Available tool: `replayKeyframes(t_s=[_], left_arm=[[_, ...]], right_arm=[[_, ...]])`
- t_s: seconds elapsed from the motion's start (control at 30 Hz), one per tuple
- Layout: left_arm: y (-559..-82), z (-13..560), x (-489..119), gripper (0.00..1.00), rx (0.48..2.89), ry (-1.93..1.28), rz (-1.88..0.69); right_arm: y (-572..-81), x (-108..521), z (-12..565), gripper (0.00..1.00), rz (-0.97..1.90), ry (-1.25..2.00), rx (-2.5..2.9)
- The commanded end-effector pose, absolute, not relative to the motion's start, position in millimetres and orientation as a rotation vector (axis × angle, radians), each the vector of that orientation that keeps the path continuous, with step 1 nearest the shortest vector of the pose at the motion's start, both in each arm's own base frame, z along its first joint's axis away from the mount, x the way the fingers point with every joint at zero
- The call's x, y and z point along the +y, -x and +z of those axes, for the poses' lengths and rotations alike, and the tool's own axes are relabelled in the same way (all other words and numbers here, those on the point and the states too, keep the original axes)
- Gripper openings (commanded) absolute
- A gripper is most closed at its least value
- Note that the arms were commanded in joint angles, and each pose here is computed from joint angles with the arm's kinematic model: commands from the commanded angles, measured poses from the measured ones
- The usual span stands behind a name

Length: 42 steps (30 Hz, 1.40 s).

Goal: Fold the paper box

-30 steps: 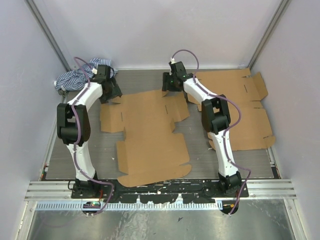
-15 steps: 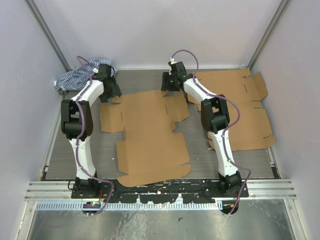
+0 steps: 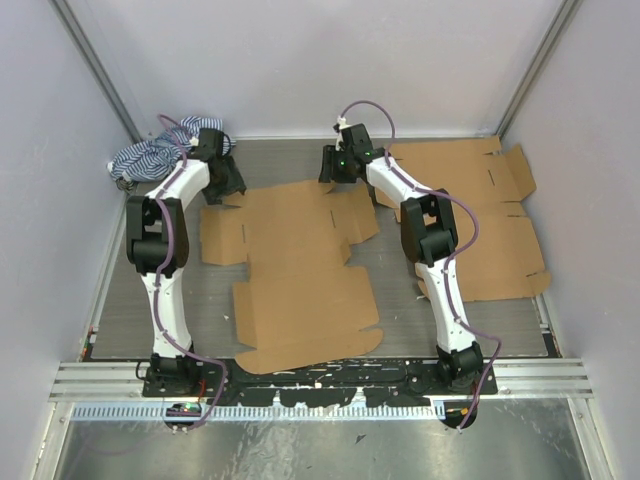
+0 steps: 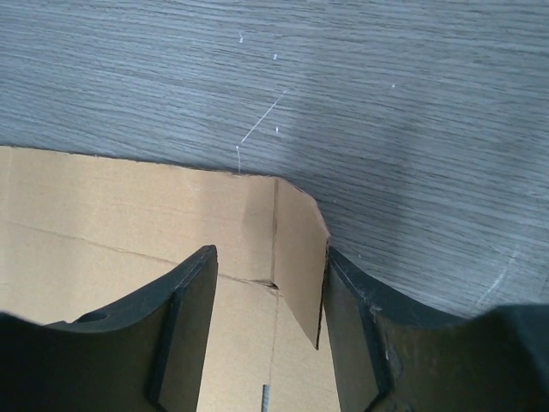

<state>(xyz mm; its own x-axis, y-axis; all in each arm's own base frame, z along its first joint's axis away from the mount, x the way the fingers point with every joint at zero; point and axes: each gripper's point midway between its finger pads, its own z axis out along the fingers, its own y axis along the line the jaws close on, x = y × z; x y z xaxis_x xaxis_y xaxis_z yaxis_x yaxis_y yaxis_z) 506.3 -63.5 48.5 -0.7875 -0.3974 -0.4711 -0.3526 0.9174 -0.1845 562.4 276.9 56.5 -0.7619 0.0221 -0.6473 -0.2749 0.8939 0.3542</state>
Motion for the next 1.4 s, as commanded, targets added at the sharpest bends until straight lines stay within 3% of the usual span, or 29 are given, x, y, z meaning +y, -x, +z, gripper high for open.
replayKeyframes(t_s=[0.0,0.43,0.93,1.37], left_arm=[[-524.4,72.3,-79.5,0.72,2.481,0.522,-0.260],[-528.3,89.4,-115.4,0.70,2.436,0.458,-0.390],[-533.2,91.0,-152.3,0.69,2.451,0.375,-0.436],[-540.3,87.0,-181.8,0.69,2.471,0.313,-0.469]], right_arm=[[-574.0,286.7,104.3,0.56,0.641,0.213,2.248],[-563.4,302.7,117.0,0.55,0.670,0.262,2.227],[-553.4,297.1,42.7,0.55,0.616,0.200,2.390],[-541.4,285.0,22.2,0.54,0.622,0.108,2.455]])
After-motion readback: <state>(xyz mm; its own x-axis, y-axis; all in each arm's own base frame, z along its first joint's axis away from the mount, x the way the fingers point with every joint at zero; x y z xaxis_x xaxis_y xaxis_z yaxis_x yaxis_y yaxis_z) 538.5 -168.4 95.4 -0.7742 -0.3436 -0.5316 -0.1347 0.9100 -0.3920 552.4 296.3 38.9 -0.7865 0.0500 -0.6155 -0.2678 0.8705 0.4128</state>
